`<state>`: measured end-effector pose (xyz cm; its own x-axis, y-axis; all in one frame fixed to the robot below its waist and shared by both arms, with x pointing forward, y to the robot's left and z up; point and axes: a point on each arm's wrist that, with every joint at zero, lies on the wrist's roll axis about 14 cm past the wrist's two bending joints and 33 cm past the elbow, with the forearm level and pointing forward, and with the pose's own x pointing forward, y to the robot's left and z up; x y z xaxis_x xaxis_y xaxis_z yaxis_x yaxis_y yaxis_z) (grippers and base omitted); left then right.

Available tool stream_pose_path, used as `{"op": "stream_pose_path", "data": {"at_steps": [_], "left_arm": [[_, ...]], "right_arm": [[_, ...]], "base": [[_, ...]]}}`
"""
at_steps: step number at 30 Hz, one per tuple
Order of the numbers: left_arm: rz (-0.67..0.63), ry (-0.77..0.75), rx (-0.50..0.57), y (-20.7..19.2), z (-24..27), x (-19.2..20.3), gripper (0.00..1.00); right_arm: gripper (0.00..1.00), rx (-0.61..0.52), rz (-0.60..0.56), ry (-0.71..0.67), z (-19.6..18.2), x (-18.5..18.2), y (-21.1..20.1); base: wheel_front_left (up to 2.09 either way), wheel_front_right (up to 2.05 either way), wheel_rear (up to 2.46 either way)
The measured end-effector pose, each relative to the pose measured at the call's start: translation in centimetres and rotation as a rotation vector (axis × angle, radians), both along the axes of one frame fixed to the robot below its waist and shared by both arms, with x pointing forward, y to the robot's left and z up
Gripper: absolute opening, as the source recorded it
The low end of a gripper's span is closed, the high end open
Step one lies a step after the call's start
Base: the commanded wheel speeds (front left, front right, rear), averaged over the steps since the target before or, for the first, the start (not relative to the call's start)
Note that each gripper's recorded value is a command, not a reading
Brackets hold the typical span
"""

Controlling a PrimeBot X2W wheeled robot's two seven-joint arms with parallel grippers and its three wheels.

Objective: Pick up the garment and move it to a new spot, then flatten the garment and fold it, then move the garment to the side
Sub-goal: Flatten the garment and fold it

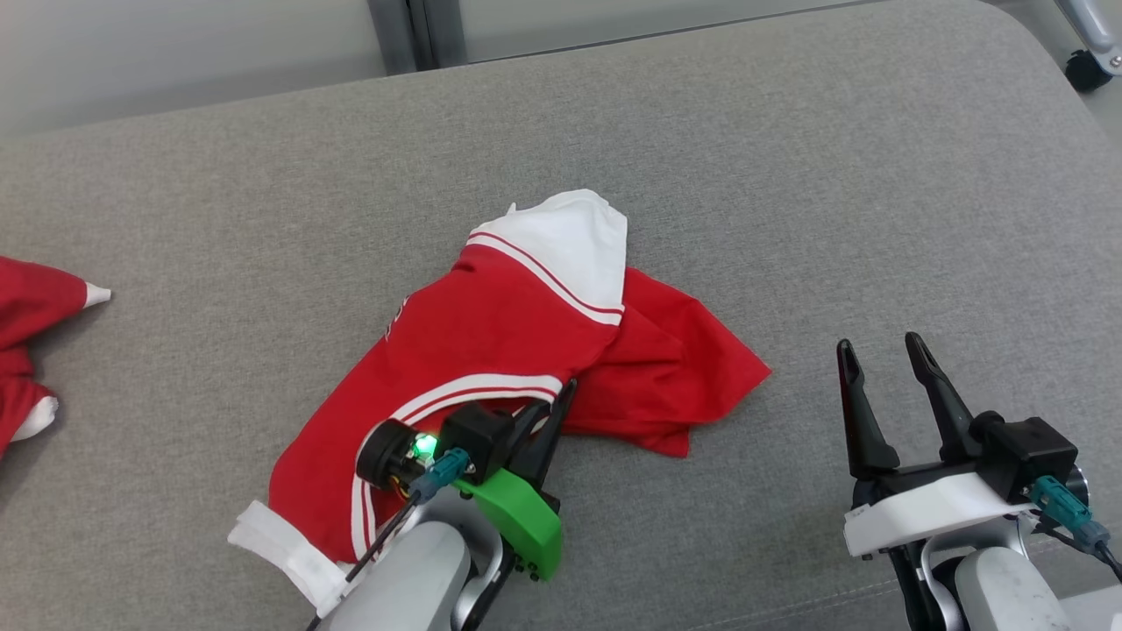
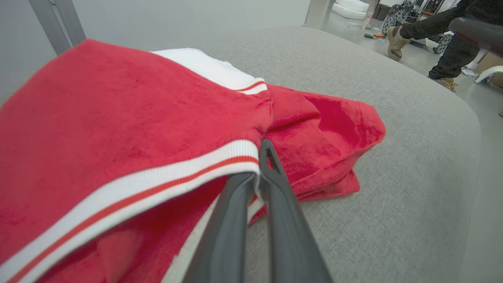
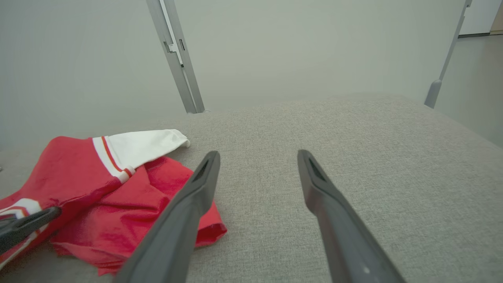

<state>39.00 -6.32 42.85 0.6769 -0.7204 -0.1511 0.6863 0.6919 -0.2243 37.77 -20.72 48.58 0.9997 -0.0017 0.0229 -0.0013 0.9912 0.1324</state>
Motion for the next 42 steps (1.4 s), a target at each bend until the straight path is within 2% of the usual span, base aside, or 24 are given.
{"op": "stream_pose_path", "data": {"at_steps": [7,15,17,19,23,24,25,26,34,42], "left_arm": [[0.103,-0.189,-0.052,2.3,6.1,4.4,0.00],[0.316,-0.429,0.054,12.6,12.7,11.6,0.00],[0.368,-0.432,0.060,14.7,13.4,13.0,0.00],[0.404,-0.413,0.113,17.0,12.4,14.1,0.00],[0.445,-0.341,0.172,19.1,9.8,15.2,0.00],[0.447,-0.320,0.189,19.4,8.9,15.4,0.34],[0.451,-0.305,0.202,19.7,8.3,15.5,0.86],[0.457,-0.292,0.207,19.9,7.8,15.6,1.00],[0.471,-0.265,0.211,20.4,6.8,14.8,1.00],[0.535,-0.343,0.148,21.8,9.9,11.4,1.00]], "right_arm": [[1.00,0.011,0.029,-0.006,0.1,0.5,1.0],[1.00,0.026,0.059,-0.010,0.1,1.0,2.2],[1.00,0.029,0.058,-0.008,0.0,1.0,2.2],[1.00,0.028,0.054,-0.006,0.0,1.0,2.1],[1.00,0.031,0.037,0.004,-0.3,1.1,1.6],[1.00,0.031,0.032,0.009,-0.5,1.1,1.4],[1.00,0.030,0.030,0.013,-0.6,1.2,1.3],[1.00,0.030,0.027,0.014,-0.7,1.3,1.3],[1.00,0.037,0.027,0.023,-1.0,1.5,1.4],[1.00,0.045,0.055,0.001,-0.2,0.8,2.4]], "base": [[0.00,0.00,0.00],[0.00,0.00,0.00],[0.00,0.00,0.00],[0.00,0.00,0.00],[0.00,0.00,0.00],[0.00,0.00,0.00],[0.00,0.00,0.00],[0.00,0.00,0.00],[0.00,0.00,0.00],[0.00,0.00,0.00]]}}
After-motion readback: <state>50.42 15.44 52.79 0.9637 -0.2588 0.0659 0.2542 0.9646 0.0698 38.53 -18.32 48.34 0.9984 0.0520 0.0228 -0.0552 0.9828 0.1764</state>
